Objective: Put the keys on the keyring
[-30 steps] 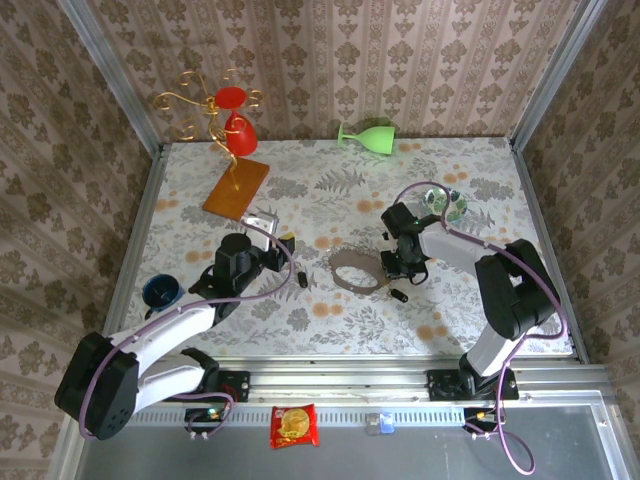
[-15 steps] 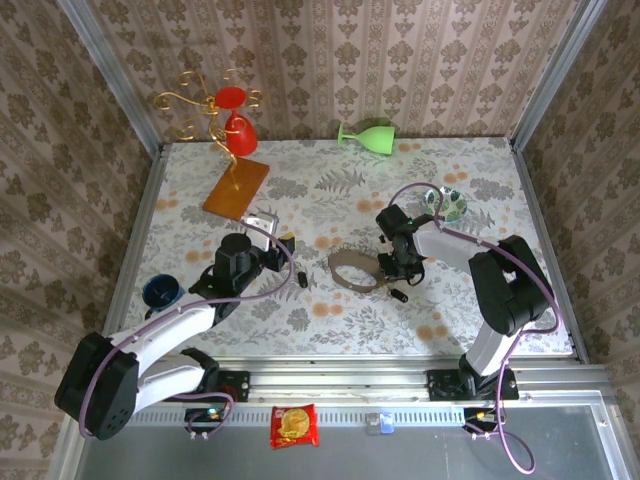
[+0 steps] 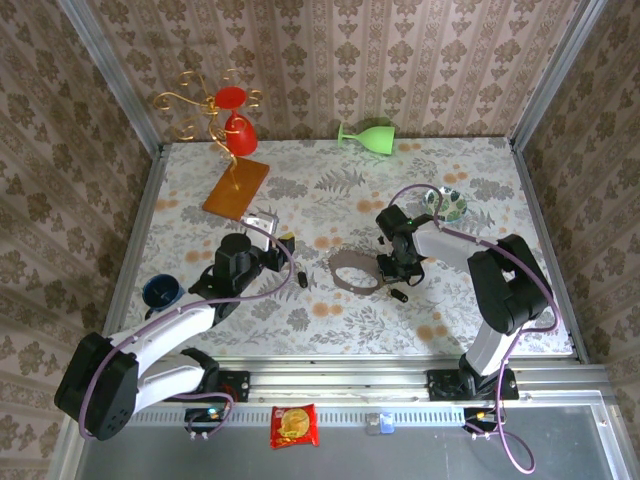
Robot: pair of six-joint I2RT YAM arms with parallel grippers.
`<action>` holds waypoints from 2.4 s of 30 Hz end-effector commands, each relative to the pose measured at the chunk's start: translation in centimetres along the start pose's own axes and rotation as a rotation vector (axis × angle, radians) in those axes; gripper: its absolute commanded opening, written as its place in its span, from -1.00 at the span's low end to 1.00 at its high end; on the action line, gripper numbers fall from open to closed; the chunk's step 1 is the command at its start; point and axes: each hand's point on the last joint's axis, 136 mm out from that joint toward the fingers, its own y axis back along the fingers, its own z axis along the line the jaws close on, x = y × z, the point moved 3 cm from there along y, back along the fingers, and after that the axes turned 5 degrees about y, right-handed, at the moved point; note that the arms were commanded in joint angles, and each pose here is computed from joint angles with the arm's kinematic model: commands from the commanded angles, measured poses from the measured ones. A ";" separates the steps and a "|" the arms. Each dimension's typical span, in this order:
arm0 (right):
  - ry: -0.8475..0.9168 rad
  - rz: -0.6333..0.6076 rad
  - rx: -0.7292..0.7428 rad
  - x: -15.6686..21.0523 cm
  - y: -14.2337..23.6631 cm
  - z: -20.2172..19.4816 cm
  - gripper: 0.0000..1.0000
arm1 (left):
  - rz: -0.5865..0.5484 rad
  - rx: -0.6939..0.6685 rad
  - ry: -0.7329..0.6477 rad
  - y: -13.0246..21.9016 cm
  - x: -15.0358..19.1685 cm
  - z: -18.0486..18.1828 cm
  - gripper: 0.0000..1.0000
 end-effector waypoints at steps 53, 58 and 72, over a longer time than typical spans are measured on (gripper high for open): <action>1.211 -1.052 -0.498 -1.8 23.4 15.2 -1.00 | -0.193 0.671 -0.537 7.3 -7.2 -8.9 -0.31; 1.275 -1.049 -0.518 -1.2 23.1 16.9 -1.00 | -0.187 0.822 -0.555 8.4 -5.4 -10.8 -0.52; 1.364 -0.998 -0.553 -0.3 21.8 19.2 -1.00 | -0.122 0.908 -0.538 7.7 -2.3 -12.1 -0.48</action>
